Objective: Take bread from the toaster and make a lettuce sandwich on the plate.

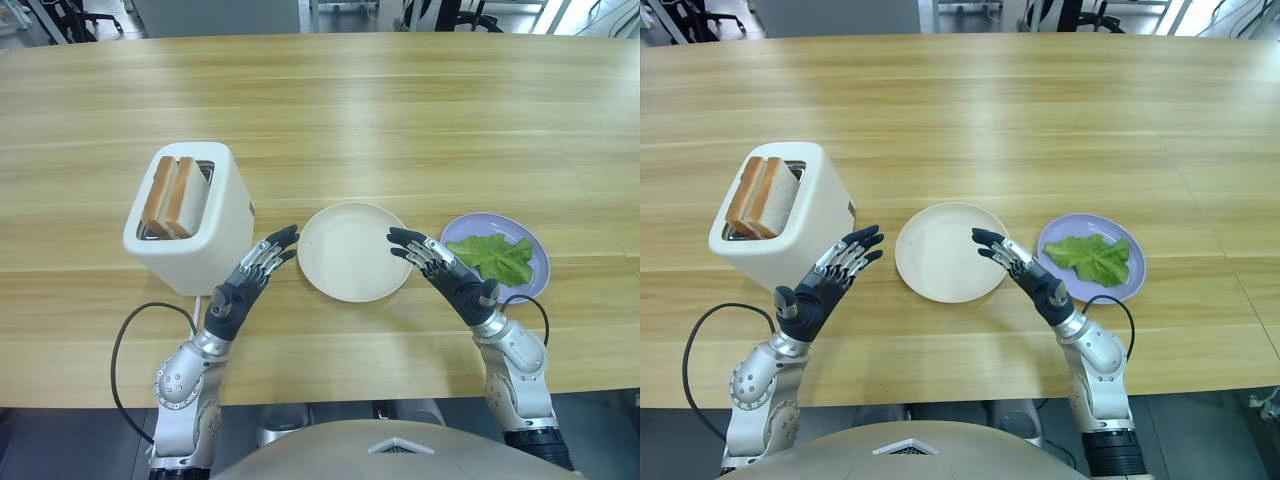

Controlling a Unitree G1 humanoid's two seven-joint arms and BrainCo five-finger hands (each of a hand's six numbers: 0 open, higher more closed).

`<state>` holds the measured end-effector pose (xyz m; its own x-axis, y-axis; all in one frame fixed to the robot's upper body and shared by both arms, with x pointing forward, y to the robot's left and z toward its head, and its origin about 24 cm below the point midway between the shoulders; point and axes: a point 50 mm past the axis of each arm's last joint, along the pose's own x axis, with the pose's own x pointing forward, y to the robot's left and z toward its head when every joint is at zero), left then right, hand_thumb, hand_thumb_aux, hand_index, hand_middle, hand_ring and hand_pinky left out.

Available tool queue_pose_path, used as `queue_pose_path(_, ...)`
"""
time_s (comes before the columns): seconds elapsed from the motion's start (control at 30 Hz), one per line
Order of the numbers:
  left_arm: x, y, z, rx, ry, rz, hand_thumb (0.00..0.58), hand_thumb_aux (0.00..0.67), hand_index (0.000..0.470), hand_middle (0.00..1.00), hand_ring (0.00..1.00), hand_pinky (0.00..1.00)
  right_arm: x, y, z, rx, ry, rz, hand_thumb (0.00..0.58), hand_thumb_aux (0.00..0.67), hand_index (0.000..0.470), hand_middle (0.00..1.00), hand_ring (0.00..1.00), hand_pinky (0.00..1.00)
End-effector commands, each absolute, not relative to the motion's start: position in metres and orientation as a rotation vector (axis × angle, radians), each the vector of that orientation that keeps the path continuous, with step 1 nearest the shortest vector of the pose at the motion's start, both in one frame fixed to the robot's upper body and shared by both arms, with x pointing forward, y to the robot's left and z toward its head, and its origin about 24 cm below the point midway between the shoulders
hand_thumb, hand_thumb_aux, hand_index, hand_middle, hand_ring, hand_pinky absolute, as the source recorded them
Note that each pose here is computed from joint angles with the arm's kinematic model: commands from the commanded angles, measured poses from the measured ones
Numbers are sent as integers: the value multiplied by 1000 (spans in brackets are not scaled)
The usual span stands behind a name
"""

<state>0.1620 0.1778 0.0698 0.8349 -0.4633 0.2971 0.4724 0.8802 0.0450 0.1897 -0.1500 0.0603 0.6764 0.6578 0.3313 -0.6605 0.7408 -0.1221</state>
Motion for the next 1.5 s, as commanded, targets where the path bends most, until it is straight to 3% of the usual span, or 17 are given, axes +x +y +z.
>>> queue_pose_path(0.03, 161, 176, 64, -19, -278, -502, 0, 0, 0, 0, 0, 0, 190, -152, 57, 6, -354, 739, 0, 0, 0, 0, 0, 0)
queue_pose_path(0.33, 163, 177, 64, 1, -294, -488, 0, 0, 0, 0, 0, 0, 191, -152, 55, 2, -352, 736, 0, 0, 0, 0, 0, 0)
queue_pose_path(0.5, 161, 200, 114, 48, -508, -201, 0, 0, 0, 0, 0, 0, 191, -151, 54, 6, -352, 738, 0, 0, 0, 0, 0, 0)
queue_pose_path(0.57, 158, 220, 139, 217, -597, -1, 0, 0, 0, 0, 0, 0, 192, -151, 54, 8, -352, 738, 0, 0, 0, 0, 0, 0)
queue_pose_path(0.7, 160, 254, 172, 795, -629, 365, 0, 0, 0, 0, 0, 0, 190, -151, 53, 10, -353, 731, 0, 0, 0, 0, 0, 0)
queue_pose_path(0.8, 169, 277, 177, 1011, -553, 511, 0, 0, 0, 0, 0, 0, 190, -150, 53, 12, -355, 729, 0, 0, 0, 0, 0, 0)
queue_pose_path(0.93, 189, 302, 162, 1232, -321, 589, 0, 0, 0, 0, 0, 0, 192, -149, 52, 14, -356, 732, 0, 0, 0, 0, 0, 0)
queue_pose_path(1.03, 204, 313, 145, 1299, -159, 563, 0, 0, 0, 0, 0, 0, 192, -149, 51, 15, -358, 732, 0, 0, 0, 0, 0, 0)
queue_pose_path(1.27, 229, 315, 122, 1458, 56, 462, 0, 0, 0, 0, 0, 0, 189, -151, 51, 12, -361, 720, 0, 0, 0, 0, 0, 0)
queue_pose_path(1.5, 236, 307, 113, 1554, 130, 382, 0, 0, 0, 0, 0, 0, 187, -151, 51, 12, -364, 718, 0, 0, 0, 0, 0, 0)
